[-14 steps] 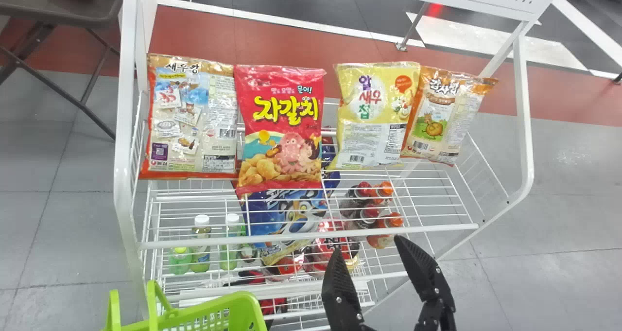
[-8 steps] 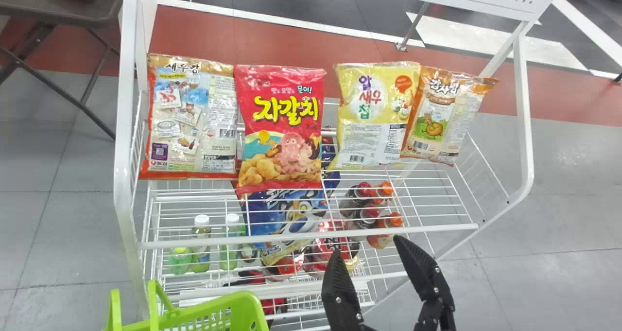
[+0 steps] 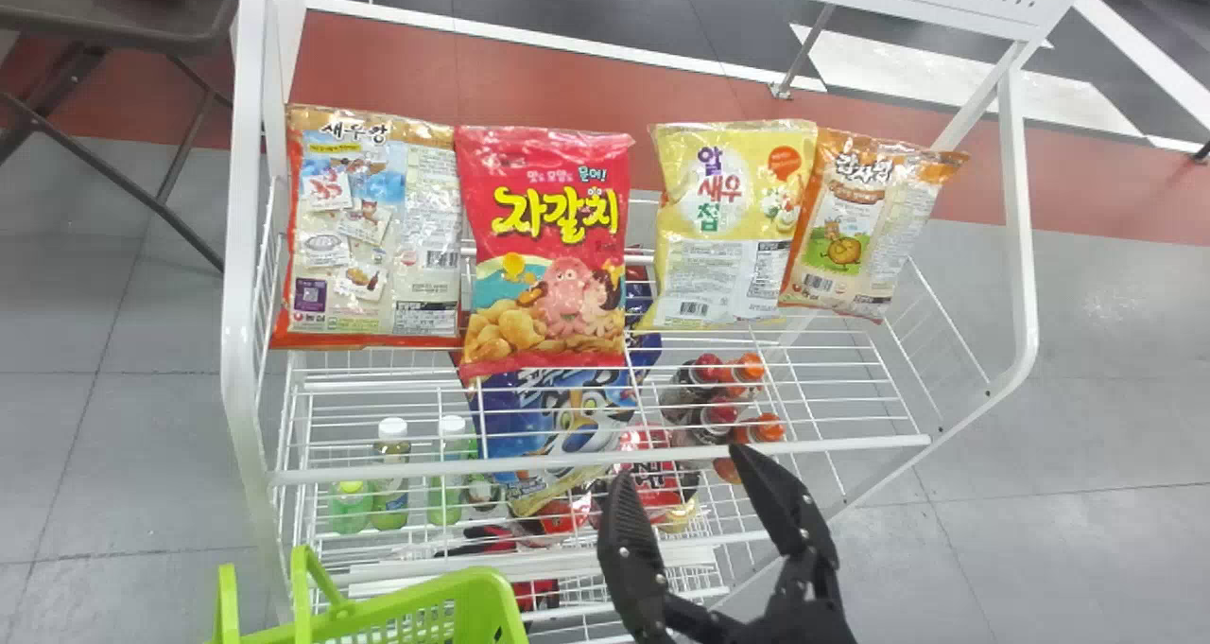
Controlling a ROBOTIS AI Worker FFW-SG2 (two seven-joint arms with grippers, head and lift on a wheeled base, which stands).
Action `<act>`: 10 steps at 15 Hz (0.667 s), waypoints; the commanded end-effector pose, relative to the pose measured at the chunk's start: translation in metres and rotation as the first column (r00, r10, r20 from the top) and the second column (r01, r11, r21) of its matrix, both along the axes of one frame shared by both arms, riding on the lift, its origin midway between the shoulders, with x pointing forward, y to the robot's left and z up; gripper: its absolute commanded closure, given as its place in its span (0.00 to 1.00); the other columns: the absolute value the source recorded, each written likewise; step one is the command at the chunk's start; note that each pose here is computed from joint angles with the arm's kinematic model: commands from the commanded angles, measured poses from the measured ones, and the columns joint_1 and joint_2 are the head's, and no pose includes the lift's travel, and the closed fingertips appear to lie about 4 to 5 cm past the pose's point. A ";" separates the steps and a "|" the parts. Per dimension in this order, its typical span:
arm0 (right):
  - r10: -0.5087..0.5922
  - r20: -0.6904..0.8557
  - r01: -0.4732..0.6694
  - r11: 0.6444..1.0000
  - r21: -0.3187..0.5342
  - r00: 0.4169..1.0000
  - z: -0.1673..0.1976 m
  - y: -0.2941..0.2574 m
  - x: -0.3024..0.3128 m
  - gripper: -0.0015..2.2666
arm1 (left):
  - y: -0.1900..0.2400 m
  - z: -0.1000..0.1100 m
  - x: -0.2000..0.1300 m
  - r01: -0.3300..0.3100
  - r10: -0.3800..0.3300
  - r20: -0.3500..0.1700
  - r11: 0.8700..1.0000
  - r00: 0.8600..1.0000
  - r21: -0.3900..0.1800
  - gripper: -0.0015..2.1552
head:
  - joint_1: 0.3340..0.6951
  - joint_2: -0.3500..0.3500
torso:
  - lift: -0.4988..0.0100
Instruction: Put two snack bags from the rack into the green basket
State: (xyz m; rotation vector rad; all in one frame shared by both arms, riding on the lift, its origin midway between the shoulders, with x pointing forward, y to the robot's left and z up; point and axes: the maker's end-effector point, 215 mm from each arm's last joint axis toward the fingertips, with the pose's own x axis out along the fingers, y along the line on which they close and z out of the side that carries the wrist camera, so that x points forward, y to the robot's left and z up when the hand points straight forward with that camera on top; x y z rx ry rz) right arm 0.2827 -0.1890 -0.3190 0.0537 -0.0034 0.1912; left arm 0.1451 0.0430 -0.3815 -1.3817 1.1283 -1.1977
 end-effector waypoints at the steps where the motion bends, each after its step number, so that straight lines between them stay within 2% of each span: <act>1: 0.022 0.027 -0.022 1.000 -0.010 0.999 0.000 0.002 0.029 0.07 | -0.003 0.001 -0.003 0.008 -0.008 -0.004 1.000 1.000 -0.009 0.63 | 1.00 0.00 | 0.97; 7: 0.046 -0.133 -0.051 0.998 -0.037 0.990 -0.048 0.009 0.118 0.07 | -0.006 0.003 -0.010 0.019 -0.020 -0.014 0.999 1.000 -0.026 0.63 | 1.00 0.00 | 0.97; 10: 0.040 -0.178 -0.046 0.999 -0.030 0.983 -0.061 0.017 0.161 0.07 | -0.008 0.001 -0.012 0.026 -0.026 -0.017 0.999 1.000 -0.021 0.63 | 1.00 0.05 | 0.97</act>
